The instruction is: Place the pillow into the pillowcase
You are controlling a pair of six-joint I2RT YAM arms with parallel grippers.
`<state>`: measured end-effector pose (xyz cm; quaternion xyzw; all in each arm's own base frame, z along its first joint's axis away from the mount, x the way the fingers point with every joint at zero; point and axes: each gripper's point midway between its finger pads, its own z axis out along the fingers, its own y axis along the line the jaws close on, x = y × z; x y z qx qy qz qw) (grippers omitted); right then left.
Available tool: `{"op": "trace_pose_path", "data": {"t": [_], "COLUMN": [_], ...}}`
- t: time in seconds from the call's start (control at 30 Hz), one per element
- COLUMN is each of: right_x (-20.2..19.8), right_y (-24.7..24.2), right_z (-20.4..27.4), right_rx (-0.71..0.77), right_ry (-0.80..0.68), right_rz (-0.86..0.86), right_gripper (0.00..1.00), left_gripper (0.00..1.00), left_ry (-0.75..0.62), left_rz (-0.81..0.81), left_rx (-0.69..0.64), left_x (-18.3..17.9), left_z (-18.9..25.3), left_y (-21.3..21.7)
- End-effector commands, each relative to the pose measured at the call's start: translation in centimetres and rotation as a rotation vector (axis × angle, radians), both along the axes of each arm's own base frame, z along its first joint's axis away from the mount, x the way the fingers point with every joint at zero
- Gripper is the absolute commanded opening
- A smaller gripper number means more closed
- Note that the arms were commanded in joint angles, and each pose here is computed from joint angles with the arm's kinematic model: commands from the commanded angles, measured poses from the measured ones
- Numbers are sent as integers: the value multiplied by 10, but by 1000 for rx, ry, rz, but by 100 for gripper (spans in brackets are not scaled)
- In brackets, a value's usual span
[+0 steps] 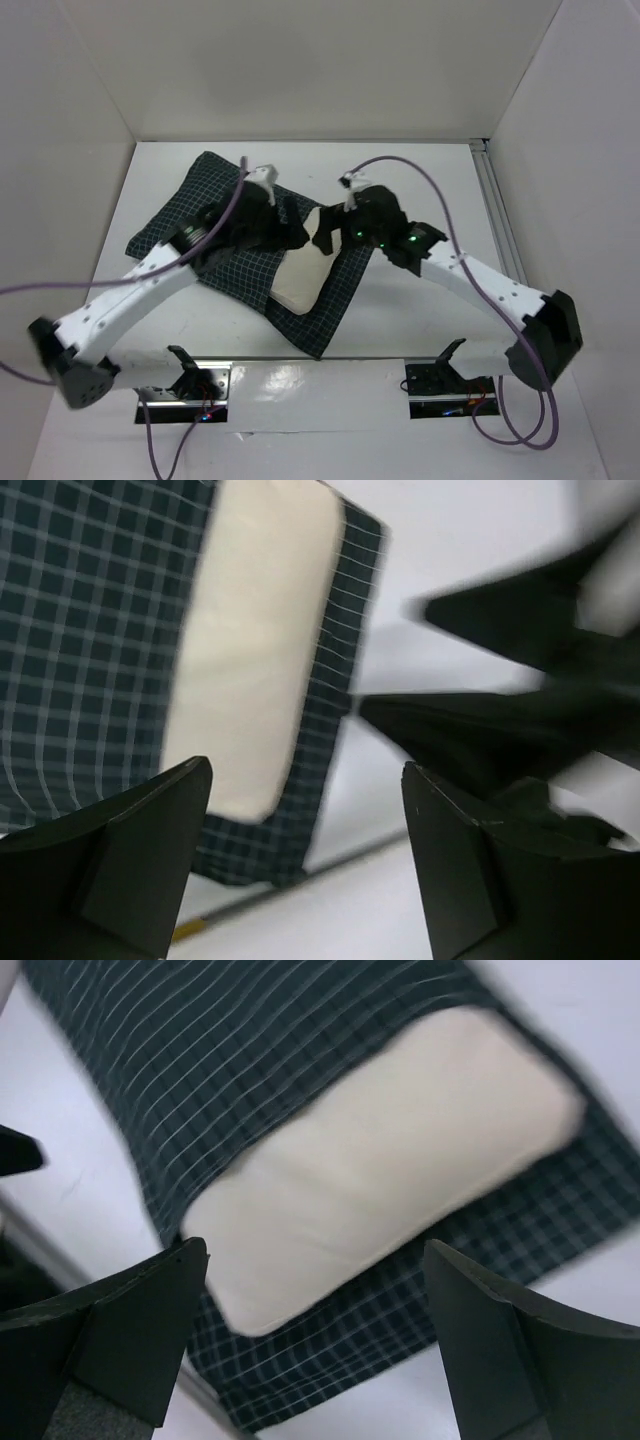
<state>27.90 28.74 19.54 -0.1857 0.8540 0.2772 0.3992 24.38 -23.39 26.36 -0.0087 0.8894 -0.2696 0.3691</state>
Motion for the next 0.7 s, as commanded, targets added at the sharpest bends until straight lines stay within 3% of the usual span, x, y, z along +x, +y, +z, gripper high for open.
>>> {"op": "trace_pose_path", "data": {"t": [0.0, 0.07, 0.1, 0.23, 0.33, 0.67], "right_x": [12, 6, 4, -9, -13, -14], "right_y": [-83, -103, -114, -151, -167, -186], "right_z": [-19, -29, -25, -43, -53, -53], "right_rx": [-79, -64, -19, -17, -16, -25], "right_ry": [97, 143, 158, 209, 217, 213], "right_rz": [-345, -417, -473, -697, -766, -818], "right_gripper": [95, 95, 98, 100, 100, 100], "left_gripper": [89, 91, 92, 99, 100, 100], "left_ry": [79, 52, 64, 57, 30, 77], "left_rz": [63, 62, 66, 25, -25, -154], "left_rx": [325, 383, 472, 655, 760, 857], "left_x": [29, 45, 53, 65, 66, 70], "left_z": [-50, -48, -68, -93, -111, -176], "left_y": [9, -6, -12, -27, -40, -75]}}
